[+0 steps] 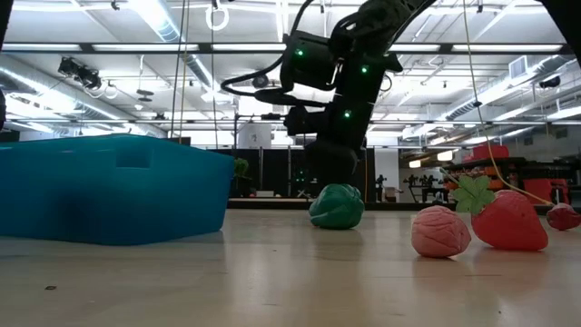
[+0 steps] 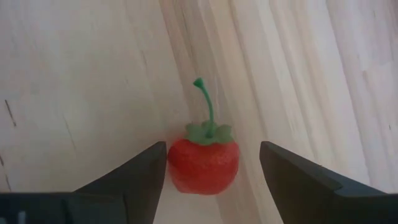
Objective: Pick and placing Produce into tupperware
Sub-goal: Put the strawberry into the blue bin
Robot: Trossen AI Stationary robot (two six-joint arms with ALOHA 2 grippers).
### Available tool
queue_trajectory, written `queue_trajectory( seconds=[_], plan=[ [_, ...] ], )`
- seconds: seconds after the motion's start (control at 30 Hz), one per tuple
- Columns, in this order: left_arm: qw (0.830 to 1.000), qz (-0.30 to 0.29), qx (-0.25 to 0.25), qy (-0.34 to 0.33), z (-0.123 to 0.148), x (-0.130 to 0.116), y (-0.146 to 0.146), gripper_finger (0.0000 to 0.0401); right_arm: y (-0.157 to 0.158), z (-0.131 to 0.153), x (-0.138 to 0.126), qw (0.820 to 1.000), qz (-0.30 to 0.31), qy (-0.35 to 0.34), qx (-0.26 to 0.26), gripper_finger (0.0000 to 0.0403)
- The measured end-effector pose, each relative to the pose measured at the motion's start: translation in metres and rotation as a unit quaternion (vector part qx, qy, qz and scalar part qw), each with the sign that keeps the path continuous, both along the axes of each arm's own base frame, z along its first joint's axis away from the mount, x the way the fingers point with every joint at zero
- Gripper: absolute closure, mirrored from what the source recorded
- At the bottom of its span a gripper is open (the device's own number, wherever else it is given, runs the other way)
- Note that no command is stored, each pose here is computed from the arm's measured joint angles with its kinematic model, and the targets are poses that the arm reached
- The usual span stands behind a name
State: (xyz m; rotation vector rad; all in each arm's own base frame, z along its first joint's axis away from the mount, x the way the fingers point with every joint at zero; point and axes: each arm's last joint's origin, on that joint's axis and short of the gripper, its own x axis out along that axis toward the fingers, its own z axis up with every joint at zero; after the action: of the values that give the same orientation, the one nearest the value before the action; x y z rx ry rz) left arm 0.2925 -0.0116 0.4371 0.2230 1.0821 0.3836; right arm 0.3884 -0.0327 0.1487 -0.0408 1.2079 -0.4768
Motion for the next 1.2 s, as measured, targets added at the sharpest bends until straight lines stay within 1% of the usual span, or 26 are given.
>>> queue_trajectory(
  seconds=[0.17,0.27,0.6,0.87,1.03,1.13,1.2],
  plan=[
    [1.0,0.0,0.0,0.0,0.0,0.0,0.0,0.0345,-0.007,0.0,-0.001,1.0,-0.018,-0.007,0.023,0.0136],
    [1.0,0.0,0.0,0.0,0.0,0.0,0.0,0.0349,-0.009,-0.001,-0.001,0.999,-0.029,-0.012,0.037,0.0144],
    [1.0,0.0,0.0,0.0,0.0,0.0,0.0,0.0342,-0.008,-0.019,-0.011,0.999,-0.029,-0.013,0.035,0.0168],
    [1.0,0.0,0.0,0.0,0.0,0.0,0.0,0.035,-0.009,-0.015,-0.005,0.999,-0.02,-0.019,0.031,0.0218],
    [1.0,0.0,0.0,0.0,0.0,0.0,0.0,0.0347,-0.007,-0.008,0.001,0.999,-0.014,-0.034,0.027,0.0214],
    [1.0,0.0,0.0,0.0,0.0,0.0,0.0,0.0344,0.002,-0.003,0.006,0.998,0.0,-0.046,0.03,0.0198],
    [1.0,0.0,0.0,0.0,0.0,0.0,0.0,0.0342,0.011,0.002,0.011,0.998,0.019,-0.057,0.032,0.0198]
  ],
)
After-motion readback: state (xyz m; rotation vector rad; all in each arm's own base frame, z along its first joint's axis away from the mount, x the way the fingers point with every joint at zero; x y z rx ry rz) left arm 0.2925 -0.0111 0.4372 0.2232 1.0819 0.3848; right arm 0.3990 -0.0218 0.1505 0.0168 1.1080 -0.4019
